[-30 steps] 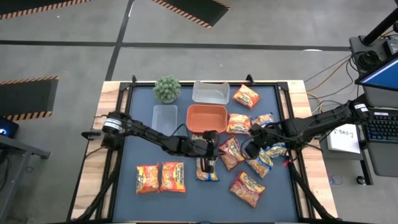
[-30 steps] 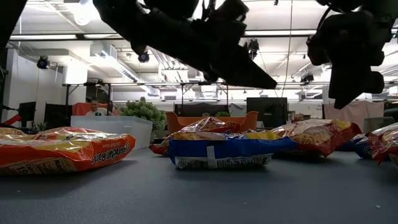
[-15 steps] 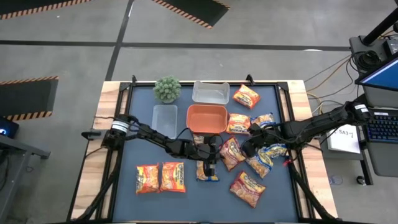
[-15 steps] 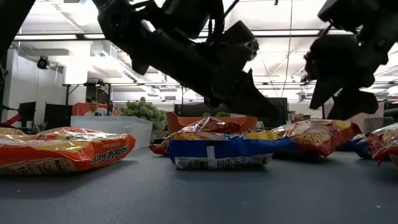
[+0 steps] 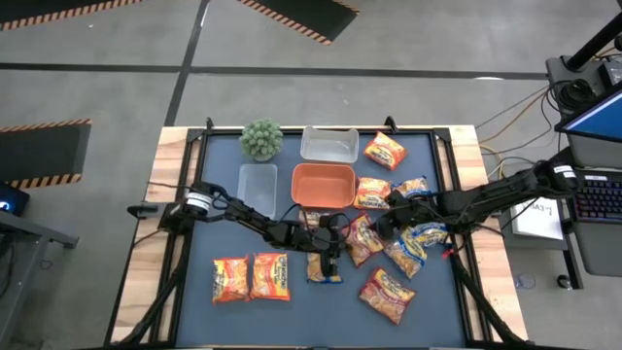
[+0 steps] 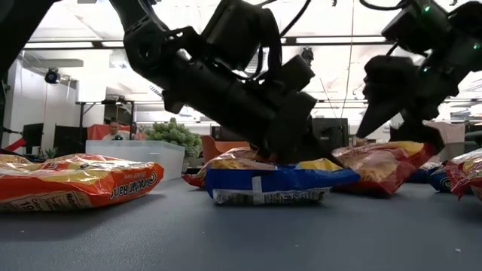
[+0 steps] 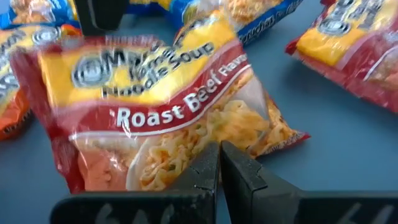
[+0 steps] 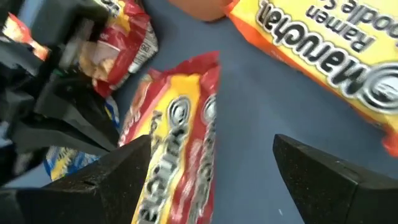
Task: Sort Maruchan noodles
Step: Put the middle right red noodle pack into the orange bin
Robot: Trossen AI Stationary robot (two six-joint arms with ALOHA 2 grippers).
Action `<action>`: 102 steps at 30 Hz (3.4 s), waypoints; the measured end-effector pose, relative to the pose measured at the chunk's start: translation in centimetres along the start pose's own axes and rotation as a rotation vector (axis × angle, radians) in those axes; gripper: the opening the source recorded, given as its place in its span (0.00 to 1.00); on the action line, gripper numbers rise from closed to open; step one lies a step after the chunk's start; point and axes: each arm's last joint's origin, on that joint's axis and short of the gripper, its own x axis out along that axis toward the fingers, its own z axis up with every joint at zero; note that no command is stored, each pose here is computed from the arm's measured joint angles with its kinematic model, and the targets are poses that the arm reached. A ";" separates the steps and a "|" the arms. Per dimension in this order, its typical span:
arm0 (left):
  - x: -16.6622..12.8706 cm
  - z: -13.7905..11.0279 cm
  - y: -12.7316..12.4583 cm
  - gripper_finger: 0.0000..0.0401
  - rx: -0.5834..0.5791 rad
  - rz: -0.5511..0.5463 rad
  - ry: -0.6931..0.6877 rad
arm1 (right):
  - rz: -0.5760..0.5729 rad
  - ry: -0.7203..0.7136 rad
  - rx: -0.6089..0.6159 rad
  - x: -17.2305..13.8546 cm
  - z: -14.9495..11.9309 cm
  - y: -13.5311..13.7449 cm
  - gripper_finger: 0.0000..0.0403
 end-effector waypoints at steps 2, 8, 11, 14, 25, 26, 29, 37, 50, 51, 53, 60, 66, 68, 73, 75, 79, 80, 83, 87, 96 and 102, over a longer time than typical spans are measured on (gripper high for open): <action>0.0 -0.1 0.0 0.00 0.000 0.003 0.015 | 0.008 -0.005 0.004 0.6 -0.1 -0.2 0.81; 0.0 -0.3 0.0 0.00 0.000 0.005 0.030 | 0.058 0.010 -0.014 2.1 -0.1 0.3 0.81; 0.0 -0.3 0.1 0.00 0.001 0.007 0.036 | 0.113 0.025 -0.027 2.9 0.1 1.1 0.81; 0.0 -0.3 0.1 0.00 0.002 0.008 0.036 | 0.105 0.034 -0.043 3.7 0.4 1.7 0.80; 0.0 -0.4 0.1 0.00 0.005 0.008 0.040 | 0.079 0.079 -0.062 5.5 0.5 2.4 0.53; 0.0 -0.4 0.1 0.00 0.006 0.007 0.040 | 0.082 0.081 -0.062 5.6 0.5 2.4 0.51; 0.0 -0.4 0.1 0.00 0.009 0.007 0.040 | 0.088 0.086 -0.061 5.6 0.5 2.4 0.45; 0.0 -0.4 0.0 0.00 0.010 0.005 0.041 | 0.109 0.082 -0.062 5.2 0.6 2.6 0.23; -1.7 1.6 0.1 0.00 0.059 -0.020 0.047 | 0.218 0.013 -0.102 2.9 1.6 3.9 0.07; -2.2 2.1 0.2 0.00 0.070 -0.020 0.052 | 0.228 0.005 -0.102 2.5 1.7 4.0 0.07; -3.3 3.1 0.3 0.00 0.091 -0.019 0.068 | 0.253 -0.015 -0.105 1.9 2.0 4.3 0.07; -7.8 6.6 0.9 0.00 0.224 0.040 0.096 | 0.338 -0.125 -0.166 -0.6 2.6 5.3 0.07; -12.2 8.5 1.6 0.00 0.329 0.040 0.086 | 0.391 -0.277 -0.234 -2.5 2.9 6.3 0.07; -13.9 9.2 1.8 0.00 0.341 0.044 0.047 | 0.420 -0.345 -0.251 -3.0 3.1 6.8 0.07; -18.0 10.1 2.5 0.00 0.331 0.058 -0.053 | 0.466 -0.505 -0.293 -3.6 3.5 7.8 0.06; -19.6 10.2 2.8 0.00 0.319 0.064 -0.103 | 0.467 -0.566 -0.300 -3.7 3.8 8.1 0.06; -22.4 9.3 3.5 0.00 0.307 0.122 -0.151 | 0.415 -0.662 -0.299 -3.3 4.3 8.5 0.06; -23.0 8.9 3.7 0.00 0.302 0.162 -0.153 | 0.399 -0.677 -0.301 -3.2 4.5 8.8 0.06; -24.8 7.5 4.5 0.00 0.284 0.299 -0.149 | 0.349 -0.722 -0.326 -2.7 5.3 10.2 0.06; -27.0 5.7 5.4 0.00 0.229 0.442 -0.174 | 0.227 -0.798 -0.363 -1.3 6.6 12.6 0.06; -30.6 4.5 6.6 0.00 0.070 0.631 -0.283 | -0.359 -1.022 -0.368 4.7 8.9 16.7 0.07; -30.8 4.3 6.6 0.00 0.066 0.630 -0.287 | -0.575 -1.062 -0.361 9.5 9.6 18.4 0.07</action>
